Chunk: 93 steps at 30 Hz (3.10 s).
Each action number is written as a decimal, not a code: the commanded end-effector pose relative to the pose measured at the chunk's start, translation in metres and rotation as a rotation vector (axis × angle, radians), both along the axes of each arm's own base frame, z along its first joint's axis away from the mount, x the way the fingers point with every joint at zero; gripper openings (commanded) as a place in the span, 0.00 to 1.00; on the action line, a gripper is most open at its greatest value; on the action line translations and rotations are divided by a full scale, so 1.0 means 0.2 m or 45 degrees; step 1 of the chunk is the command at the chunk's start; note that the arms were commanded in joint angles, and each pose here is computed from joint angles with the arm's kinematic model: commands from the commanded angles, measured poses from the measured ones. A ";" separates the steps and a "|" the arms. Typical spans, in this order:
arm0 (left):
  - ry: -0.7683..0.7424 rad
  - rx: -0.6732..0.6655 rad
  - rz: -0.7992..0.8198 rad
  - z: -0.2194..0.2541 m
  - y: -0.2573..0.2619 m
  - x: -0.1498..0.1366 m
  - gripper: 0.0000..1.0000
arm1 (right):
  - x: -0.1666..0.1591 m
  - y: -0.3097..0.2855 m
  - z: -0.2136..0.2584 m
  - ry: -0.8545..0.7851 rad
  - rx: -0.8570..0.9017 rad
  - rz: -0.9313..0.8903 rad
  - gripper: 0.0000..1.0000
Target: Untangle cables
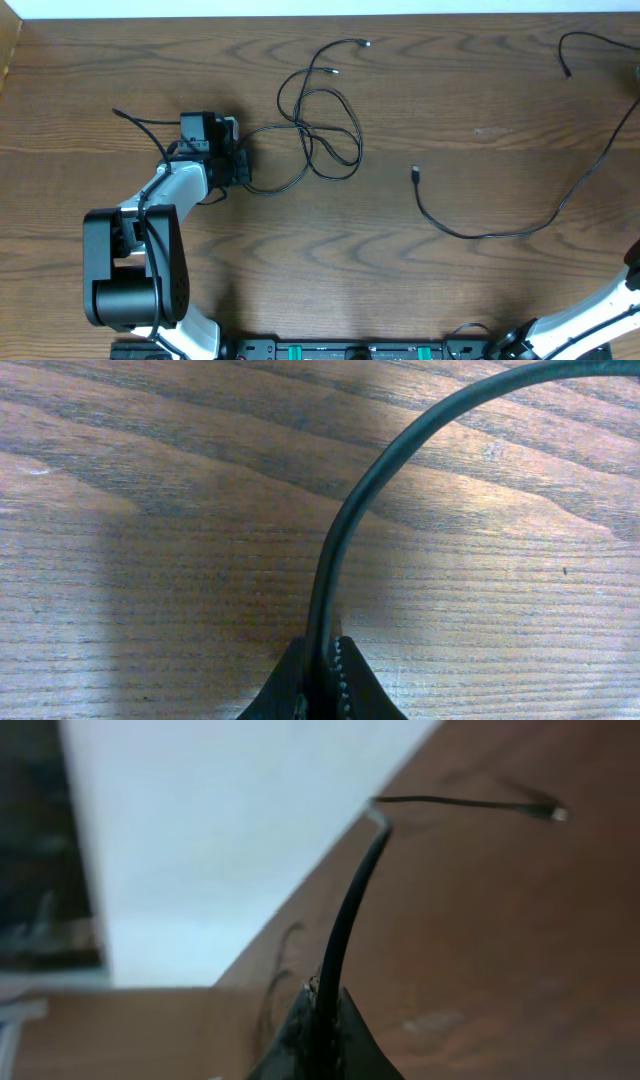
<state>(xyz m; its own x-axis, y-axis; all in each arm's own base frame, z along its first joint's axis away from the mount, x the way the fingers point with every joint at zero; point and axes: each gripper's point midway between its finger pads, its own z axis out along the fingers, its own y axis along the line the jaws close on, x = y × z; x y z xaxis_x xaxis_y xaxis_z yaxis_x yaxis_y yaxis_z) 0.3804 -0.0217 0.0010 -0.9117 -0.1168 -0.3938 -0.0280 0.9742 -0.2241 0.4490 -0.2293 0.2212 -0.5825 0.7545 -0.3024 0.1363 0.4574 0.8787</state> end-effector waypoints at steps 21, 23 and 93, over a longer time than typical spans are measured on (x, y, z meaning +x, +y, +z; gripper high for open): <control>0.038 -0.010 -0.029 -0.03 -0.02 -0.04 0.08 | -0.15 -0.21 -0.73 0.481 0.044 -0.151 0.41; 0.038 -0.010 -0.029 -0.03 -0.02 -0.04 0.08 | -0.15 -0.20 -0.73 0.475 0.029 -0.132 0.66; 0.044 -0.020 -0.014 -0.04 -0.03 -0.04 0.07 | -0.16 1.27 -1.02 0.487 -1.249 1.630 0.99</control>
<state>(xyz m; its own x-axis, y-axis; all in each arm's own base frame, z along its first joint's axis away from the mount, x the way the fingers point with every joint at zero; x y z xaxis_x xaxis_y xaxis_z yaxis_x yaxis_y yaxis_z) 0.3804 -0.0218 0.0010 -0.9116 -0.1208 -0.3928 -0.0315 0.9735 -0.2264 0.4162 0.0159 0.0138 -0.8381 -0.5453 -0.0154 -0.5361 0.8182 0.2076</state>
